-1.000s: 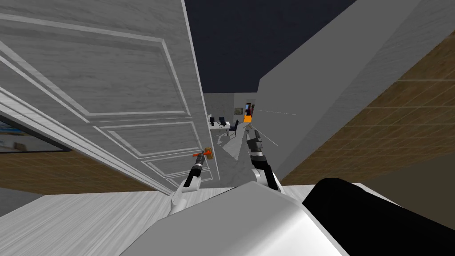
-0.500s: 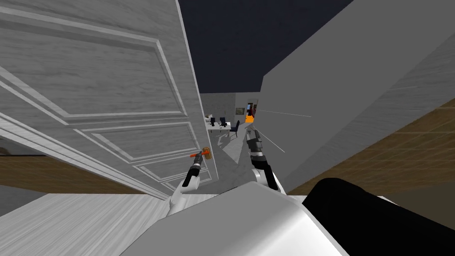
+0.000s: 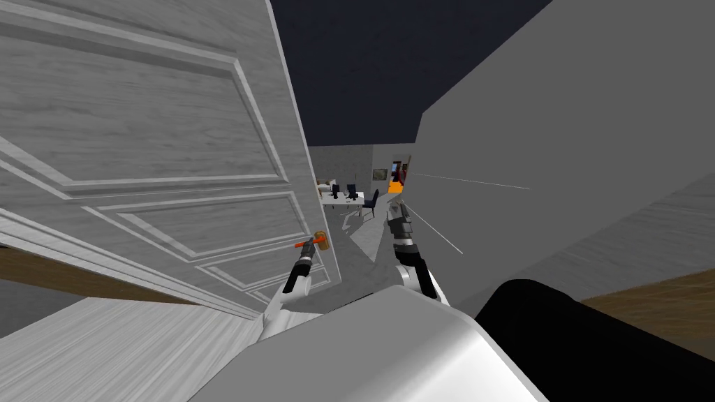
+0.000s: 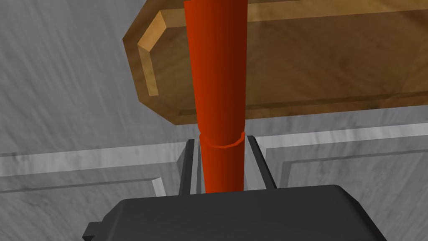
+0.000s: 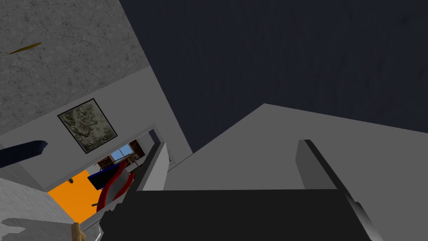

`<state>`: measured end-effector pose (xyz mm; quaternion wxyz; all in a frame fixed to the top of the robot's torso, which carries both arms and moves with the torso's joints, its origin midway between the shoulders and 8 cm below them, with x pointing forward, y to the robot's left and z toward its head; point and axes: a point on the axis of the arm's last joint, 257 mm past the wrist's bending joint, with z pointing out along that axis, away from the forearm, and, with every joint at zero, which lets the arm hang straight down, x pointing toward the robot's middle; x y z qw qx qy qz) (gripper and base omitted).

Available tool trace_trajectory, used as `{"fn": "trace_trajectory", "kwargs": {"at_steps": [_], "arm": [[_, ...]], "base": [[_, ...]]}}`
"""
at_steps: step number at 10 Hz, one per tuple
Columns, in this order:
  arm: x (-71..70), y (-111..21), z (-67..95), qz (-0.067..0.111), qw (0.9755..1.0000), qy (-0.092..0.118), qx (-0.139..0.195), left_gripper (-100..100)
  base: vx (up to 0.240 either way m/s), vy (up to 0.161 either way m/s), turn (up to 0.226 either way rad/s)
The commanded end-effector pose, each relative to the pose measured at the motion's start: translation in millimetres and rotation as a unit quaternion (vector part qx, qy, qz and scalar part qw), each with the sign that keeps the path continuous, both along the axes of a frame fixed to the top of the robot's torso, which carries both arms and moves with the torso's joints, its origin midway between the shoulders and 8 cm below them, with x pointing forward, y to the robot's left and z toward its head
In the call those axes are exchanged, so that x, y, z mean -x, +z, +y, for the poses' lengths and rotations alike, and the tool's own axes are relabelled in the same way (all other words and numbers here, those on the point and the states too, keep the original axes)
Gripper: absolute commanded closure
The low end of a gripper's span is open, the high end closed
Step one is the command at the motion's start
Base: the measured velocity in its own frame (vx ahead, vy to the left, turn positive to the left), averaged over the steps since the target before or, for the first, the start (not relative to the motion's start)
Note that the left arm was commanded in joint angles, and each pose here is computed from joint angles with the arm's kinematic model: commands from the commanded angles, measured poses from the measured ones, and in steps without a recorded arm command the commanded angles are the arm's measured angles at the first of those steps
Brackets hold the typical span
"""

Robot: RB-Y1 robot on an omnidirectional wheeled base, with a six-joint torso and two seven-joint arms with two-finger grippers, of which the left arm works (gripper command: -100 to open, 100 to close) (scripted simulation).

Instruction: Push the door open

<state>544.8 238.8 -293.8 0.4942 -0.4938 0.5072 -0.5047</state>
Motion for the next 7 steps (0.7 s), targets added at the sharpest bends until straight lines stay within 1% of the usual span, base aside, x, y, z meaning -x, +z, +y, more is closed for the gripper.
{"fn": "trace_trajectory", "kwargs": {"at_steps": [1,5,7], "arm": [[-4.1,4.0,18.5,-0.005,0.9999,0.014,-0.004,100],[-6.3,3.2,44.4,-0.004,0.9991,0.042,-0.003,100],[-6.7,2.8,53.9,-0.003,0.9987,0.052,-0.002,100]], "base": [[0.126,-0.116,0.093],[0.144,-0.115,0.077],[0.153,-0.110,0.076]]}}
